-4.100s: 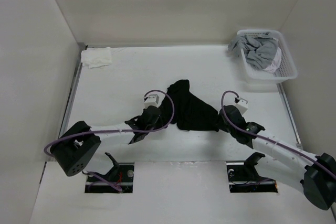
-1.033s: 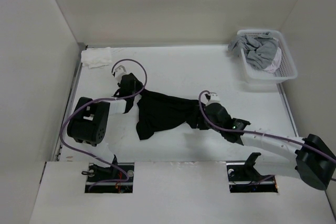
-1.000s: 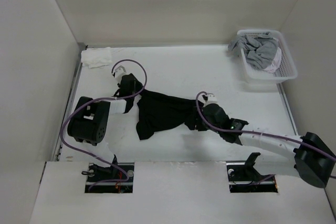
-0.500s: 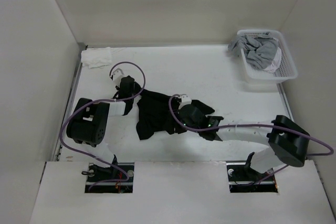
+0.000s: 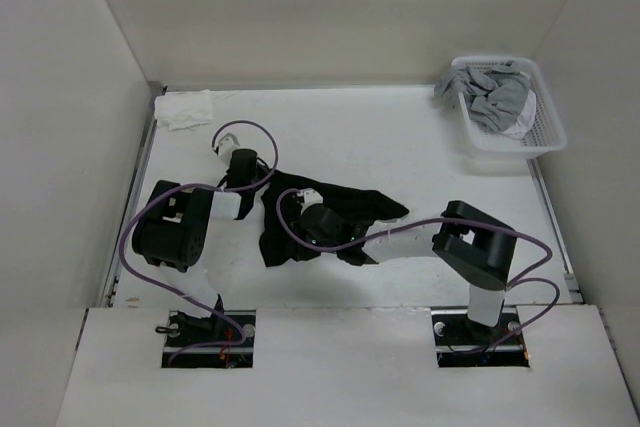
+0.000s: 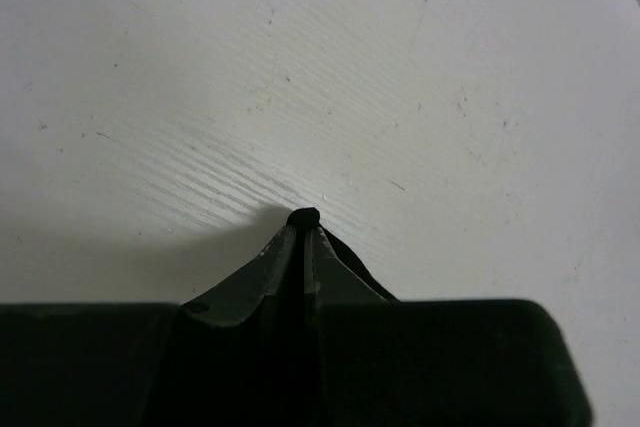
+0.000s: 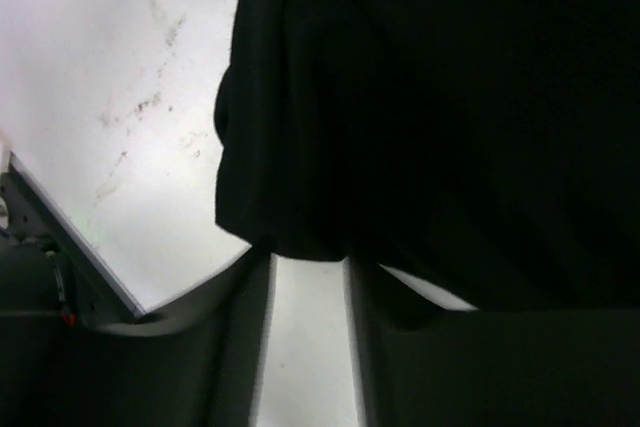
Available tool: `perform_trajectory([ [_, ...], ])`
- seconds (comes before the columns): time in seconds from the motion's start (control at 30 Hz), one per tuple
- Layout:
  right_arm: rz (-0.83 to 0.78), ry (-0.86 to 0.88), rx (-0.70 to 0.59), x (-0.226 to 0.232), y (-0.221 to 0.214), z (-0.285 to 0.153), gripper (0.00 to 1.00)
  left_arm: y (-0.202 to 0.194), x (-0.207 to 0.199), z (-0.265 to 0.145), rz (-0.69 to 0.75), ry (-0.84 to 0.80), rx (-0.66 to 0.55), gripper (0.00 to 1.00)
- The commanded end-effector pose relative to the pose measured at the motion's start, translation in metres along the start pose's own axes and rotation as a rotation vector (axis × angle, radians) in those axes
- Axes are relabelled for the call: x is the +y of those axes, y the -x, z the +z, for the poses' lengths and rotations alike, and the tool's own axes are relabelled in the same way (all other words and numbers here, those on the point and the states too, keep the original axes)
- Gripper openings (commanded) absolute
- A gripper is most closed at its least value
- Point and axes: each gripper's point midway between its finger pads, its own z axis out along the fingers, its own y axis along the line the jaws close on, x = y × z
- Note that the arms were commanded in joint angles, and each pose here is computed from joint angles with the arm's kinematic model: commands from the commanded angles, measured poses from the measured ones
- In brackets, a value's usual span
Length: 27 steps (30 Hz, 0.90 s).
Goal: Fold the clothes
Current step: Flatten the tank top out
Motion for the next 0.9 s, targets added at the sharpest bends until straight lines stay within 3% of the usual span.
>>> perform_trajectory([
  [0.0, 0.006, 0.101, -0.072, 0.032, 0.025, 0.004, 0.27, 0.026, -0.024, -0.009, -0.061, -0.086, -0.070, 0.03],
  [0.1, 0.015, 0.128, -0.101, 0.039, 0.033, -0.001, 0.07, 0.038, -0.034, -0.020, -0.072, -0.118, -0.099, 0.02],
  [0.2, 0.021, 0.158, -0.174, 0.049, 0.053, -0.030, 0.02, 0.054, -0.040, -0.037, -0.093, -0.142, -0.138, 0.01],
  [0.43, 0.053, 0.353, -0.444, 0.071, 0.120, -0.184, 0.02, 0.111, -0.063, -0.100, -0.144, -0.225, -0.265, 0.00],
  [0.67, 0.066, 0.457, -0.760, 0.058, 0.186, -0.344, 0.03, 0.182, -0.098, -0.202, -0.183, -0.381, -0.423, 0.00],
  [0.87, 0.097, 0.393, -0.904, 0.038, 0.217, -0.394, 0.03, 0.220, -0.116, -0.291, -0.185, -0.500, -0.535, 0.00],
])
